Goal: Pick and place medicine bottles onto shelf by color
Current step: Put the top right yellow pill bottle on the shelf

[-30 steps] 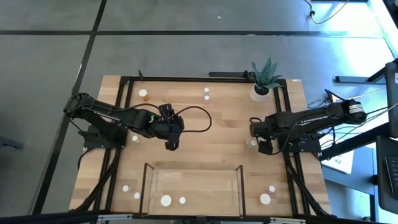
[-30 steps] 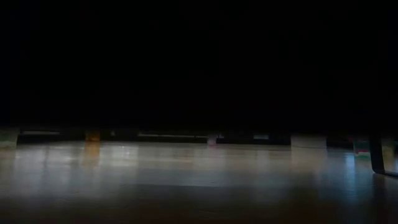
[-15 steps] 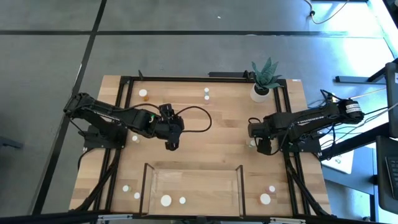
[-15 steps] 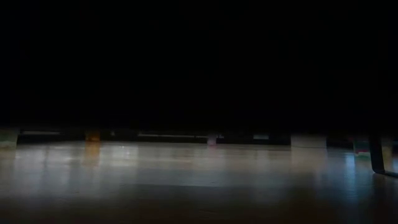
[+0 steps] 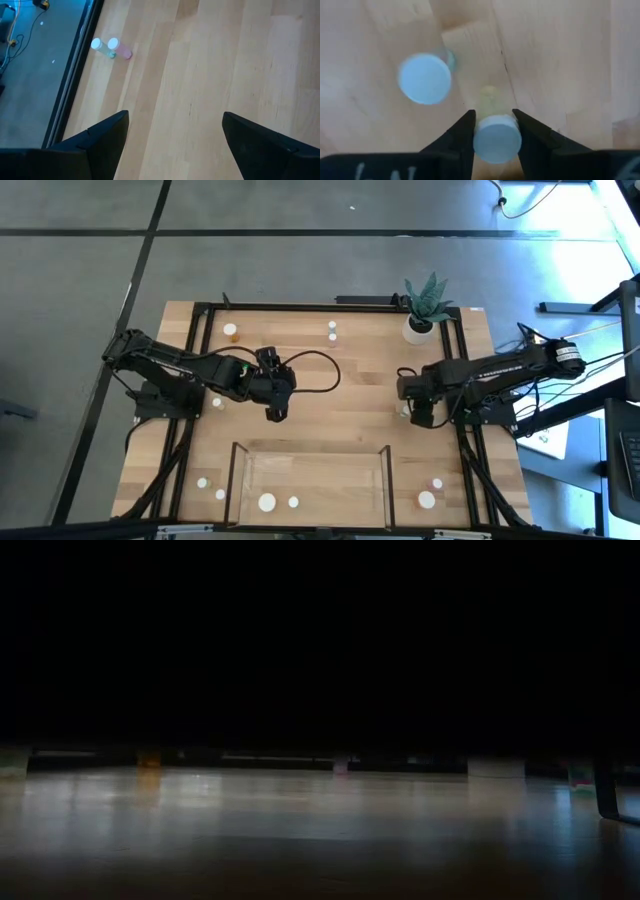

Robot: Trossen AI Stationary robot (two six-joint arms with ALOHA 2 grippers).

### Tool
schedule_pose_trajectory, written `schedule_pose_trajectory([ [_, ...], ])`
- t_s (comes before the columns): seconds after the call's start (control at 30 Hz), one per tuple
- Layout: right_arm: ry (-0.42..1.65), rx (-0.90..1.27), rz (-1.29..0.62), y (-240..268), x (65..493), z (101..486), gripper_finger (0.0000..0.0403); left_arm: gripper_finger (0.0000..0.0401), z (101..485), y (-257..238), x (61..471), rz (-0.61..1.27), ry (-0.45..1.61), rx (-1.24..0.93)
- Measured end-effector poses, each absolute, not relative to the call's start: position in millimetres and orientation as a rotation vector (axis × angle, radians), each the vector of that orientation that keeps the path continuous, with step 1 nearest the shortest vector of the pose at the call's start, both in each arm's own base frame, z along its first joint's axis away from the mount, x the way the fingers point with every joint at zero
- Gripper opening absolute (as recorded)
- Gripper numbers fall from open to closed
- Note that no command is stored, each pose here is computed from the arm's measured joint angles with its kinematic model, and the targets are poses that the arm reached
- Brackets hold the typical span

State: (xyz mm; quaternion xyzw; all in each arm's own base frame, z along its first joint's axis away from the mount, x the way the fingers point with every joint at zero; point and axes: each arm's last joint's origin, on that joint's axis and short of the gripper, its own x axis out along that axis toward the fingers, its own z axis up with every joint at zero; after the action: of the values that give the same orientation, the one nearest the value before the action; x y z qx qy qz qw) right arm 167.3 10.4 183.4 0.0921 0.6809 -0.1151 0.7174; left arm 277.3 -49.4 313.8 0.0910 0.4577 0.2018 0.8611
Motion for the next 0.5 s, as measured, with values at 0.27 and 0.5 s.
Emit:
schedule_pose_trajectory([
  [0.27,1.433,0.178,-0.301,9.6,181.5,230.0,0.0116,0.0315,313.8,-49.5,277.3,0.423,0.960,0.191],
  [0.5,1.277,0.157,-0.466,5.3,191.0,295.7,0.0116,0.0315,313.8,-49.6,277.3,0.423,0.960,0.191],
])
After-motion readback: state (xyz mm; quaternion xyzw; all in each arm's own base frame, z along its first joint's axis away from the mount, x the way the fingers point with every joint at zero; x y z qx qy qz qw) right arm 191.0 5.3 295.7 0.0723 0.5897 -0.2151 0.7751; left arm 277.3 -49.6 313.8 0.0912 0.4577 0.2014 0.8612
